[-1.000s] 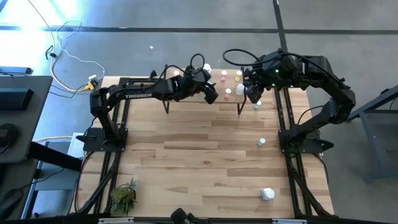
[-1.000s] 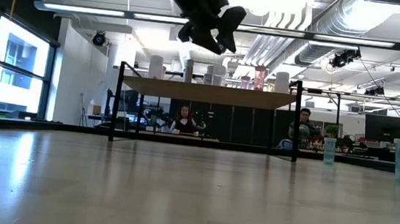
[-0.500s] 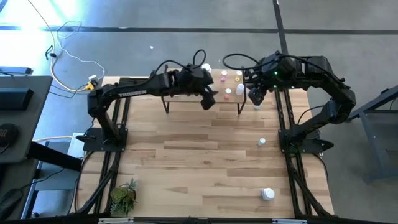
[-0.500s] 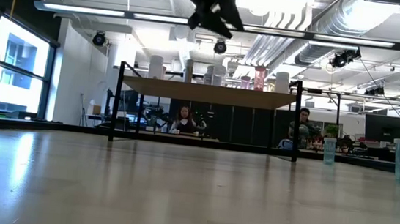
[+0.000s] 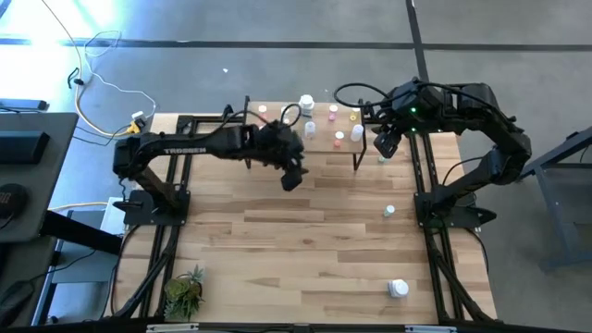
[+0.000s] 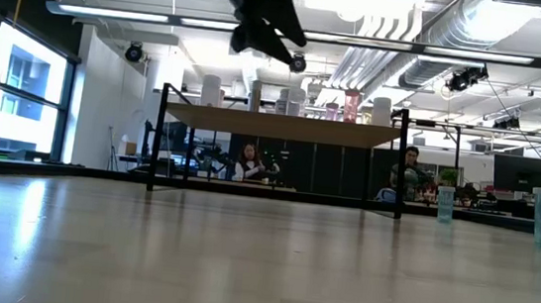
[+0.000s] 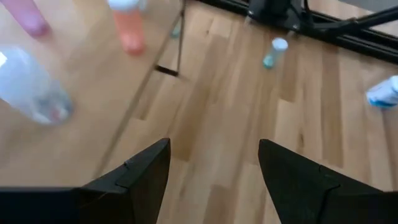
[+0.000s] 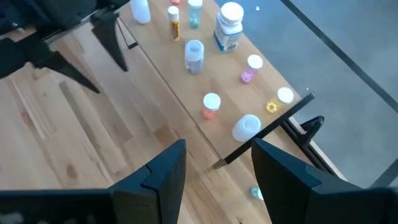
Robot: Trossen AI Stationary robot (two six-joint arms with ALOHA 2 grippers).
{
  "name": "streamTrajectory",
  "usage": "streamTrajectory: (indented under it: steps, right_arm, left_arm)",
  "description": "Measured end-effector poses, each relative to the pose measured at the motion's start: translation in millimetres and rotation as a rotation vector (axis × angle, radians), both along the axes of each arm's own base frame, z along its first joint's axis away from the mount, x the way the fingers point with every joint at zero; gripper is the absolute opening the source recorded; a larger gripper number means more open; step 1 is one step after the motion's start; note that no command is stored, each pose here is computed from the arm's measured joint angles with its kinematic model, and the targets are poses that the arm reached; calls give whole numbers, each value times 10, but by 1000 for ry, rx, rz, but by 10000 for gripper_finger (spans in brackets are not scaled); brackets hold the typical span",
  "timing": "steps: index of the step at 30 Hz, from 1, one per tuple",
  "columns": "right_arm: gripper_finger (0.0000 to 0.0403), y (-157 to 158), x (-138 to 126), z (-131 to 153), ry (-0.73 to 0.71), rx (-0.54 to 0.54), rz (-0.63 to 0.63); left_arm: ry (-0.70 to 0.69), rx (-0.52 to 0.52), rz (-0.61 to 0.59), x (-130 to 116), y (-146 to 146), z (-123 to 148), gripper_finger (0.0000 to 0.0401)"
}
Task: Pick and place medicine bottles onto shelf by color
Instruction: Put the blue pill bottle on the shelf
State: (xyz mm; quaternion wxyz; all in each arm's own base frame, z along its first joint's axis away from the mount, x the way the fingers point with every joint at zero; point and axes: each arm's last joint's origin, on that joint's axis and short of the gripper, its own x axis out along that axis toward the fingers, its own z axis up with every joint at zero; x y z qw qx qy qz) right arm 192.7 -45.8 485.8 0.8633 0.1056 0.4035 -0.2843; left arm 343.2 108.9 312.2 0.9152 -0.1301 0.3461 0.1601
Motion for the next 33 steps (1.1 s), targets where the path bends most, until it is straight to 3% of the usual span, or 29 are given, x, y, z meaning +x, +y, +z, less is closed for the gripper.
streamTrajectory:
  steps: [4, 10, 18, 25, 33]
  right_arm:
    - [174, 15, -77, -50, 13, 2, 1]
    - [174, 57, -315, -464, 76, 65, -97]
    - [174, 161, -644, -886, -1, 297, -205]
    - [174, 292, -770, -1272, 9, 453, -306]
    - [174, 465, -716, -1539, 52, 563, -402]
  left_arm:
    - [-44, -24, 17, -126, -129, -56, 234]
    - [-81, -17, 68, -407, -242, -100, 234]
    - [-154, 8, 147, -721, -309, -94, 234]
    - [-274, 29, 151, -778, -331, -179, 234]
    - [-293, 12, 167, -788, -332, -321, 234]
